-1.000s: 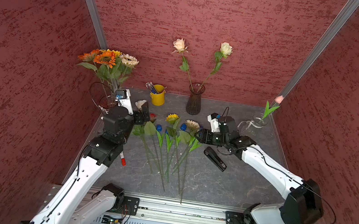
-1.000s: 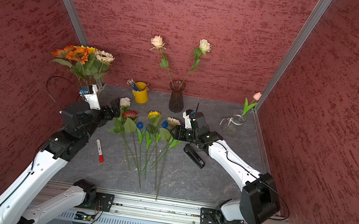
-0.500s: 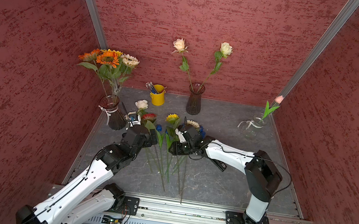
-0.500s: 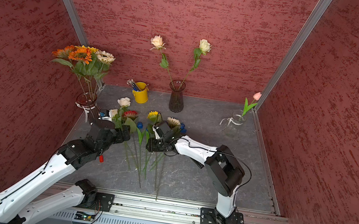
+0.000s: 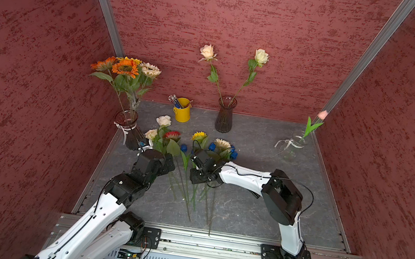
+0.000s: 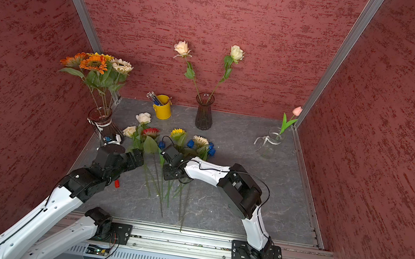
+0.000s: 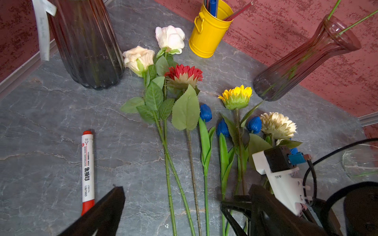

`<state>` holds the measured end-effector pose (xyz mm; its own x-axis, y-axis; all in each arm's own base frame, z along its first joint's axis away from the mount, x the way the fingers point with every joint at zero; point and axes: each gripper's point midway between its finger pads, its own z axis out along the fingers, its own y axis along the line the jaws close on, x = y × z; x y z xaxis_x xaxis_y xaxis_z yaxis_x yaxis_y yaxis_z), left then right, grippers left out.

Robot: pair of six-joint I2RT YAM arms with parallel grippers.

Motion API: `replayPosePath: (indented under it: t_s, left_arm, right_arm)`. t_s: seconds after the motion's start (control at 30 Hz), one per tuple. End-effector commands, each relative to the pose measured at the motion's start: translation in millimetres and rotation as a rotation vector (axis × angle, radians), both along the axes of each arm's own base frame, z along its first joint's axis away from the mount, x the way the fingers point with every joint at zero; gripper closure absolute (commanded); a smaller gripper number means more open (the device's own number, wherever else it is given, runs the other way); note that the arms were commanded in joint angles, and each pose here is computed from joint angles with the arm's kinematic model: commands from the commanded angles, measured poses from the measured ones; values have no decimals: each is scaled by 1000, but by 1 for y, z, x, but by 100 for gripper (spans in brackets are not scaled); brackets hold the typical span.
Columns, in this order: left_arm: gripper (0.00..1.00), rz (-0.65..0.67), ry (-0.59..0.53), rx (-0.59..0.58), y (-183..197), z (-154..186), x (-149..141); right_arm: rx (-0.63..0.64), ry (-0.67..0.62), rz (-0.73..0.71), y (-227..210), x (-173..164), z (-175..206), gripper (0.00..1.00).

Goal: Arrange the flowers in different vases according to their variety
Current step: Pick up the flower at the center of the board.

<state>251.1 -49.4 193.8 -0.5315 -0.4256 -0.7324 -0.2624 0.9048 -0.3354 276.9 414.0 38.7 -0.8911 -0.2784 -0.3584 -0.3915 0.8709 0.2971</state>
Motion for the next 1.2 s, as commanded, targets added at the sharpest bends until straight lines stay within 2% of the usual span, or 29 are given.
replayPosePath:
  t_s: [0.0,0.3,0.7,0.9,1.1,1.17]
  left_arm:
    - [0,11,8,1,2,-4,-1]
    - [0,11,4,7,2,-9,2]
    - [0,11,15,12,4,-15,3]
    - [0,11,28,12,6,-17,1]
    - [0,21,35,12,10,-18,-2]
    - [0,21,33,9,10,-18,-2]
  right_arm:
    - [-51,-22,-8,-3,4,-5,57]
    - [-60,-17,33,6,-3,-9,62]
    - [-183,10,50,2,-8,-28,67]
    - [-258,45,62,-1,-14,-42,79]
    - [-280,48,67,-2,-17,-42,99]
    - [-267,47,66,0,-17,-37,100]
